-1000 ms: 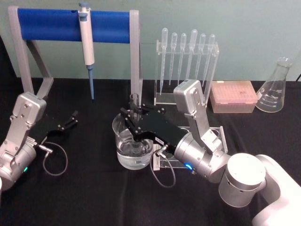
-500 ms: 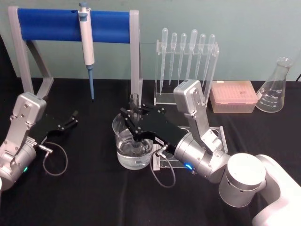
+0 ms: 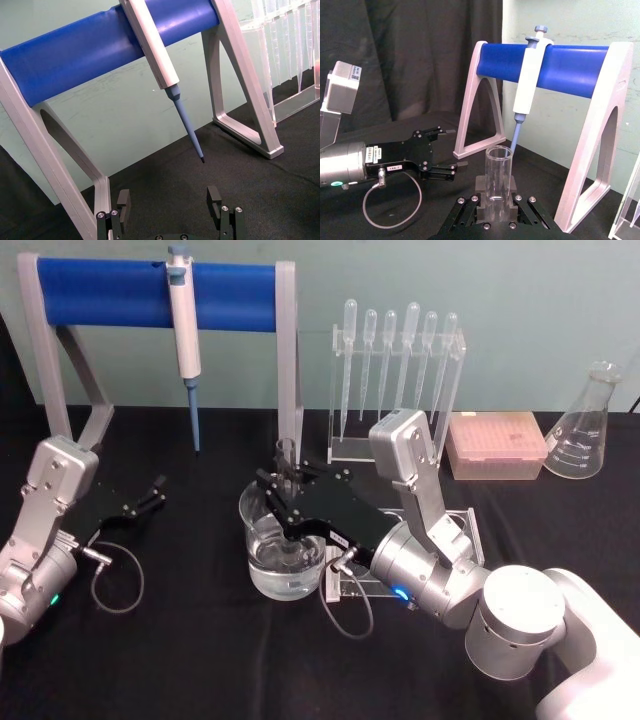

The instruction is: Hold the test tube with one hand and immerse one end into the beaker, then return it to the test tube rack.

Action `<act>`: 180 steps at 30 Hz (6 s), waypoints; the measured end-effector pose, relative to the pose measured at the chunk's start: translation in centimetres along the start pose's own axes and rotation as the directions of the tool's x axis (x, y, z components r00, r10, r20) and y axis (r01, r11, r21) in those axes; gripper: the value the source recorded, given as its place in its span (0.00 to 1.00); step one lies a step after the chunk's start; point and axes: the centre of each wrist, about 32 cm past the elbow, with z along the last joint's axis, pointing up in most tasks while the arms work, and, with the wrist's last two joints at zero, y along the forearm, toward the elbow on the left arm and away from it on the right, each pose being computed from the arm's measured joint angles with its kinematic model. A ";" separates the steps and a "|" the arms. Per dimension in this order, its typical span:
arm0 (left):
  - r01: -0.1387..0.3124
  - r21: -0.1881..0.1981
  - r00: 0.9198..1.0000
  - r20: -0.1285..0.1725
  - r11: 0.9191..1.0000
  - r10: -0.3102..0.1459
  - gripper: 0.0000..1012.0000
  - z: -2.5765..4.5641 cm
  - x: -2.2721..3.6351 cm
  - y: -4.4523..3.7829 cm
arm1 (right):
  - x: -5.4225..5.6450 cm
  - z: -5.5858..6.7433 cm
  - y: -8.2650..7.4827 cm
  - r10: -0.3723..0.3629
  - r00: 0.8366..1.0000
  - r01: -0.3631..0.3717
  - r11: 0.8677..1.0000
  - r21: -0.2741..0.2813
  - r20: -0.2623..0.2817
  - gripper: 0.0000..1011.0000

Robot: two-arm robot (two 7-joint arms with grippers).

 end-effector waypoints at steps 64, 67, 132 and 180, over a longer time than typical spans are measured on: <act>0.000 0.000 1.000 0.000 1.000 0.000 0.99 0.00 0.00 0.00 | 0.6 6.2 -0.4 0.012 1.000 -0.013 0.997 0.073 0.016 0.23; 0.000 0.000 1.000 0.000 1.000 0.000 0.99 0.00 0.00 0.00 | 0.7 7.7 -0.7 0.012 0.999 -0.015 0.995 0.098 0.031 0.23; 0.000 0.000 1.000 0.000 1.000 0.000 0.99 0.00 0.00 0.00 | 2.9 4.5 -7.5 -0.198 0.980 0.198 0.980 -0.029 0.000 0.23; 0.000 0.000 1.000 0.000 1.000 0.000 0.99 0.00 0.00 0.00 | 1.7 2.2 -9.7 -0.186 0.981 0.192 0.957 -0.217 0.050 0.75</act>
